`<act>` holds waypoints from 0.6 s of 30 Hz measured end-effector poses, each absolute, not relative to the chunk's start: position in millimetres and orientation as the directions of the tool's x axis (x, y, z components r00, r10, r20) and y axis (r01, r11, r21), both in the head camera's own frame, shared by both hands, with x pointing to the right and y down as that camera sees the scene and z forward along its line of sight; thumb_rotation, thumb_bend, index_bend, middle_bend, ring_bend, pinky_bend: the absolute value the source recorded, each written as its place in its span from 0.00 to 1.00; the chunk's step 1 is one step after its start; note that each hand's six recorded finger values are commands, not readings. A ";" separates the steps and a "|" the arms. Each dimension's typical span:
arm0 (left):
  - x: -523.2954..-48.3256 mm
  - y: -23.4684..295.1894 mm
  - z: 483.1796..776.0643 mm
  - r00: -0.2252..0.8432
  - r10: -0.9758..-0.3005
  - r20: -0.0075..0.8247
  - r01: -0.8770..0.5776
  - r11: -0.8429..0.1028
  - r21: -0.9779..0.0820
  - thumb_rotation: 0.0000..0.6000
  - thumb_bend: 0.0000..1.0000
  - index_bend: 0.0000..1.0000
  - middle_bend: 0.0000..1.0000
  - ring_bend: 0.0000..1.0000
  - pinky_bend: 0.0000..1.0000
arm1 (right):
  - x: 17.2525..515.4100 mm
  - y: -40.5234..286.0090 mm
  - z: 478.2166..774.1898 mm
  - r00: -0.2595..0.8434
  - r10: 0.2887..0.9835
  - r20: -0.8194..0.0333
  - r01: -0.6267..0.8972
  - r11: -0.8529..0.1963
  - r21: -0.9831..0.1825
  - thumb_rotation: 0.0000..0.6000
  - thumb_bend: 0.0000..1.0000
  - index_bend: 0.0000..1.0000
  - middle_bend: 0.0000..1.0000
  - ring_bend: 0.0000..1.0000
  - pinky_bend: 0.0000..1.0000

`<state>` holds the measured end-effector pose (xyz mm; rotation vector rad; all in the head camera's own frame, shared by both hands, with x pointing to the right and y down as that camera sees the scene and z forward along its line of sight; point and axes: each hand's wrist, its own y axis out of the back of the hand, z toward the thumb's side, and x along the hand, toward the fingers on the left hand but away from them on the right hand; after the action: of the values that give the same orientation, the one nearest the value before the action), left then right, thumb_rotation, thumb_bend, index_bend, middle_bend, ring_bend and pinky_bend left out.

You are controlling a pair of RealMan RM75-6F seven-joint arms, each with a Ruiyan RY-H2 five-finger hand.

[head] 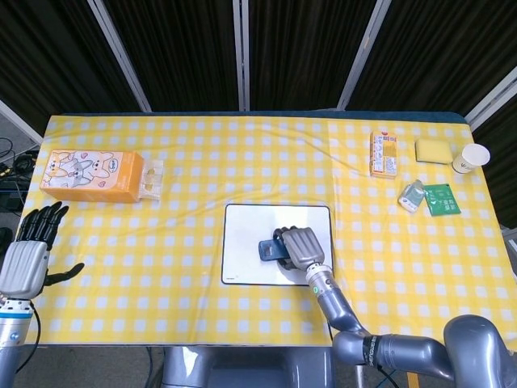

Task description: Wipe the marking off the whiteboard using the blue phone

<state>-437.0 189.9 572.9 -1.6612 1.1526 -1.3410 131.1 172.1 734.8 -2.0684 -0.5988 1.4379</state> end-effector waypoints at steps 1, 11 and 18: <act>-437.2 189.8 572.8 0.068 -0.933 0.352 -0.209 -0.359 -0.910 1.00 0.01 0.00 0.00 0.00 0.00 | 127.5 174.4 734.1 0.339 0.628 -0.700 0.046 -0.754 -0.655 1.00 0.56 0.82 0.73 0.74 0.78; -439.4 189.6 571.8 0.063 -0.935 0.349 -0.213 -0.354 -0.911 1.00 0.01 0.00 0.00 0.00 0.00 | 121.1 177.1 735.8 0.344 0.625 -0.701 0.020 -0.751 -0.660 1.00 0.56 0.82 0.73 0.74 0.78; -438.9 189.7 572.4 0.064 -0.934 0.350 -0.211 -0.356 -0.910 1.00 0.01 0.00 0.00 0.00 0.00 | 148.0 162.7 744.0 0.255 0.661 -0.706 0.021 -0.733 -0.680 1.00 0.56 0.82 0.73 0.74 0.78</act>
<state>-438.9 189.7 572.4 -1.6588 1.1587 -1.3414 148.0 162.7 744.0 -1.9799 -0.6174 1.5131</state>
